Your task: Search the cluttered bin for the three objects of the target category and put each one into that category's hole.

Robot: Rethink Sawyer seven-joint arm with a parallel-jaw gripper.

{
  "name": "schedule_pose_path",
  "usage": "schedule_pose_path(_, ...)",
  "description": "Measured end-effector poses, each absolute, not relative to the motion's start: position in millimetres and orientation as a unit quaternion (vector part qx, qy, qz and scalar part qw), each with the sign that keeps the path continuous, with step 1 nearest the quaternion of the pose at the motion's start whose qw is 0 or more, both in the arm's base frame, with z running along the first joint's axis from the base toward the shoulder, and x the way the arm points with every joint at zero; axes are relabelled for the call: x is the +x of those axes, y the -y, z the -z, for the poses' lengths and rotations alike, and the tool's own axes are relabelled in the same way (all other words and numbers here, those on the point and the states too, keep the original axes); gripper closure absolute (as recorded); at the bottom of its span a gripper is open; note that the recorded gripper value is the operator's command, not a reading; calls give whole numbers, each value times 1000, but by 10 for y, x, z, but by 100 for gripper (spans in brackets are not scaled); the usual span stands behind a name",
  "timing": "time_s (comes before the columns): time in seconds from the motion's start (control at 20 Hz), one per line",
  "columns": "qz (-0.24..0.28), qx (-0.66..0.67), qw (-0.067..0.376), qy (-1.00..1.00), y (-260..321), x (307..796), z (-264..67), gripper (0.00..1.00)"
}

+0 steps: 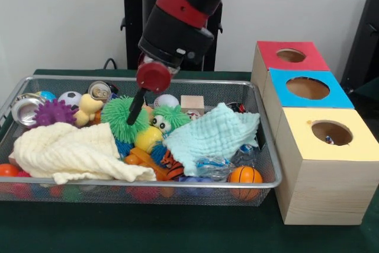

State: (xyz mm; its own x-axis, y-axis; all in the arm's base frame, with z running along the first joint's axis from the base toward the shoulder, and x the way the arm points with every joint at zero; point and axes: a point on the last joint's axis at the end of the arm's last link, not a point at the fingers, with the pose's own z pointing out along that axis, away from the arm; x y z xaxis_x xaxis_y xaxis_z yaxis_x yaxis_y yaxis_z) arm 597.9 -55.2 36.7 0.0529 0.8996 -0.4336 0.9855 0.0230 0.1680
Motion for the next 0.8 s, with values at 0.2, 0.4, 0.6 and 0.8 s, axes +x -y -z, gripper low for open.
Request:
schedule_pose_path(0.2, 81, 713, 180, -673, 501, 5888, -156, 0)
schedule_pose_path(0.4, 68, 719, 129, -679, 247, 5767, -10, 0)
schedule_pose_path(0.6, 52, 714, 68, -695, -139, 5700, 32, 0)
schedule_pose_path(0.8, 40, 707, 30, -705, -382, 5673, -29, 0)
